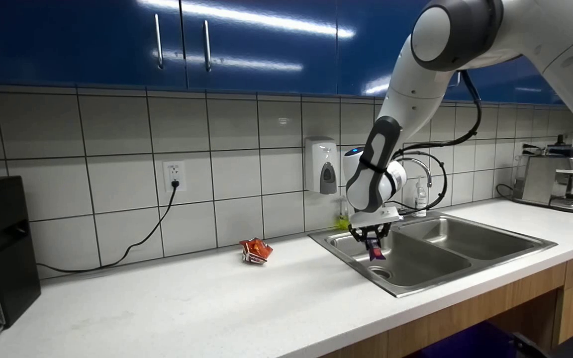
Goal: Pick up the object from the counter and put it in the sink
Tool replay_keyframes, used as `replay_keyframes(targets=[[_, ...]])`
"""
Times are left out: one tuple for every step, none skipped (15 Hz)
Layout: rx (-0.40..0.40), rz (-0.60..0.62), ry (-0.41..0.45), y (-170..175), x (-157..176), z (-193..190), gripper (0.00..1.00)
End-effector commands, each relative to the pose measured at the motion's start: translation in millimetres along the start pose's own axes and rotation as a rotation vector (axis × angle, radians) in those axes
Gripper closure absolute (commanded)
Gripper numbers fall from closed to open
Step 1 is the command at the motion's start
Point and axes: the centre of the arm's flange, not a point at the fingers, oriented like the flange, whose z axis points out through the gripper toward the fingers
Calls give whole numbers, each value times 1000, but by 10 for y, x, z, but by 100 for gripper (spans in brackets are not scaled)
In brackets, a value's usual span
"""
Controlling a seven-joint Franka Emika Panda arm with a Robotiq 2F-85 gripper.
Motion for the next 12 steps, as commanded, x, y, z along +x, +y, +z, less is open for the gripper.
replay_keyframes(targets=[[1,1,-1,253,15,-4,85],[-6,7,-3,303,23,21,85],[-12,16,-5,351,27,46,85],[-15,22,-7,394,33,59,85],[-22,29,-8,433,39,74,85],[-25,32,-9,465,44,86,85],[-30,37,-9,496,54,91,85],[-35,46,-5,523,60,83,85],[-41,51,-17,426,60,137,60],[-44,55,-16,449,67,140,60],[-45,56,-16,461,71,141,60],[-46,57,-16,464,72,142,60]])
